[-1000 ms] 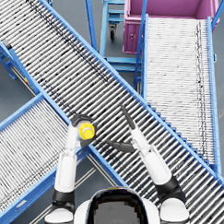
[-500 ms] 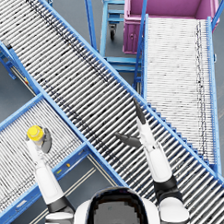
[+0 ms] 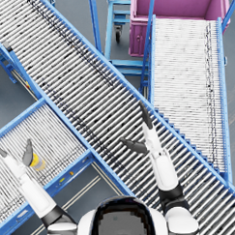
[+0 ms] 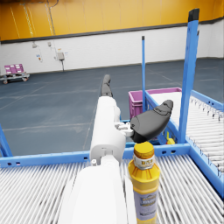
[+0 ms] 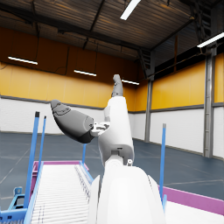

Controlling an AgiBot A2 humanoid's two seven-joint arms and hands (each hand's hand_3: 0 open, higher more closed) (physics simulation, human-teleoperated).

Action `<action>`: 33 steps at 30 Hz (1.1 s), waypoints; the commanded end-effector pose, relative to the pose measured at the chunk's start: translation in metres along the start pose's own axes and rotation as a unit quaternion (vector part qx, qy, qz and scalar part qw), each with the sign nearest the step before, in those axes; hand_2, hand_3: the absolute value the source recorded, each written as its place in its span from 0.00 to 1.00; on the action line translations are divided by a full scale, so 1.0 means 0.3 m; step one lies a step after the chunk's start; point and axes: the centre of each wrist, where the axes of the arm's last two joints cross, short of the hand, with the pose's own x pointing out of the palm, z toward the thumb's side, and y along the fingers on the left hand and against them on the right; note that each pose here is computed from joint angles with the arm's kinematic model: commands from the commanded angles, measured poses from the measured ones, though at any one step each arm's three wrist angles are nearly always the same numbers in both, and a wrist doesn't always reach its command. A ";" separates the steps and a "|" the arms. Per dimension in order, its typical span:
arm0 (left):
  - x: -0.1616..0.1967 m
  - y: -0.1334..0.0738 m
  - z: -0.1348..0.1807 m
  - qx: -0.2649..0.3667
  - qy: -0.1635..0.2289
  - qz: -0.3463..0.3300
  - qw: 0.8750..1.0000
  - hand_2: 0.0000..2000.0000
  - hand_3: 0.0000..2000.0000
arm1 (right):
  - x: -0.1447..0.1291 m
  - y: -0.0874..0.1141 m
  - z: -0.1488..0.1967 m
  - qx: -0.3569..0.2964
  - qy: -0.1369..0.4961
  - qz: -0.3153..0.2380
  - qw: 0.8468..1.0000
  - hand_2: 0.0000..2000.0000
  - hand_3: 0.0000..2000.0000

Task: Pick up the oil and place it on the left assembly line, put the cola on the right, and keep Sprite still

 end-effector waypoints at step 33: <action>0.560 0.002 0.464 0.245 -0.061 -0.302 0.919 0.00 0.00 | -0.348 0.077 0.051 -0.017 0.051 -0.203 0.978 0.00 0.00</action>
